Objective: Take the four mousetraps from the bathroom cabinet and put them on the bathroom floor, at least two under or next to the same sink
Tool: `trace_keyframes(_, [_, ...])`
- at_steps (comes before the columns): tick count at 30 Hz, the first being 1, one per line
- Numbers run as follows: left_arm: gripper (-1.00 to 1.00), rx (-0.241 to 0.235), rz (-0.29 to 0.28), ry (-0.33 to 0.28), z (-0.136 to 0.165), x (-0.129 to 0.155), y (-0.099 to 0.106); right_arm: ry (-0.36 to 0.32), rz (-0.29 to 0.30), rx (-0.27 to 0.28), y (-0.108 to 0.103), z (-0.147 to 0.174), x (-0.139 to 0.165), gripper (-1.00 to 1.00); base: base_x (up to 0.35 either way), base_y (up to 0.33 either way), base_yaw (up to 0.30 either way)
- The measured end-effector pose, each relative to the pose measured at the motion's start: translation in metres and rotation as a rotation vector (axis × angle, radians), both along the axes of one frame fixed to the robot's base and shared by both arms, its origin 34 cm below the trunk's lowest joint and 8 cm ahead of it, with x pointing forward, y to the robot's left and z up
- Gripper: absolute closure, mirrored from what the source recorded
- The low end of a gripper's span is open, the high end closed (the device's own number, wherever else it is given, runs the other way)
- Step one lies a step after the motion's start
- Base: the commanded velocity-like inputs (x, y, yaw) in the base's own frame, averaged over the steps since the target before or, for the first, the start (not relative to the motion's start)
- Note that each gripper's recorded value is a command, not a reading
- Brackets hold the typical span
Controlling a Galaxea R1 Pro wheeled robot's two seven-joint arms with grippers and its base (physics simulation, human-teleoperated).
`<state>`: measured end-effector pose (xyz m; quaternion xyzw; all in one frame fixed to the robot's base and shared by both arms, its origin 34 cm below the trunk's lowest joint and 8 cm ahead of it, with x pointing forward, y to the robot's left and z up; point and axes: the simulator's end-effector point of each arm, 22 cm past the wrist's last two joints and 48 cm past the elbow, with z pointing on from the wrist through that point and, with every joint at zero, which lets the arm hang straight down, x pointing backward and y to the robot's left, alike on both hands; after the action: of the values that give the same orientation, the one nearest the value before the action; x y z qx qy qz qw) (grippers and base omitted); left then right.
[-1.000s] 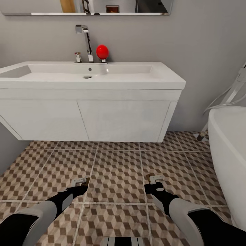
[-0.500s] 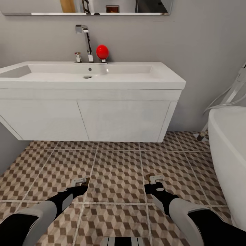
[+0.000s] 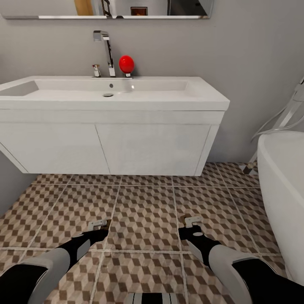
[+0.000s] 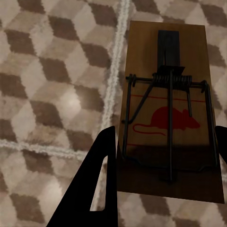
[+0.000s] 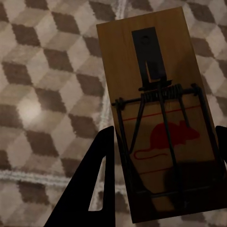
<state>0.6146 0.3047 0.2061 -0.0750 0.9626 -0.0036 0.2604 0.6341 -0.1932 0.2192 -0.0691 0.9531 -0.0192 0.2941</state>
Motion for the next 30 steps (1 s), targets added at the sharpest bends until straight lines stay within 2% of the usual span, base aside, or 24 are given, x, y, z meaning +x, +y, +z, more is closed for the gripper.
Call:
trace_keyframes(16, [1.00, 0.001, -0.004, 0.001, -0.001, 0.000, -0.001, 0.002, -0.002, 0.001, 0.000, -0.002, -0.001, 1.00, 0.000, 0.000, 0.015])
trace_keyframes(20, [1.00, -0.012, -0.073, -0.042, 0.009, 0.019, -0.034, 0.004, -0.009, -0.008, -0.007, -0.002, -0.001, 1.00, 0.000, 0.000, 0.003])
trace_keyframes(22, [1.00, -0.009, -0.097, -0.049, 0.011, 0.022, -0.041, 0.006, -0.011, -0.011, -0.009, -0.003, -0.001, 1.00, 0.000, 0.000, 0.001])
trace_keyframes(25, [1.00, -0.005, -0.119, -0.055, 0.012, 0.025, -0.046, 0.016, -0.018, -0.021, -0.013, -0.007, -0.009, 1.00, 0.000, 0.000, 0.000])
trace_keyframes(30, [1.00, -0.003, -0.125, -0.057, 0.013, 0.026, -0.048, 0.035, -0.021, -0.029, -0.015, -0.016, -0.024, 1.00, 0.000, 0.000, 0.000])
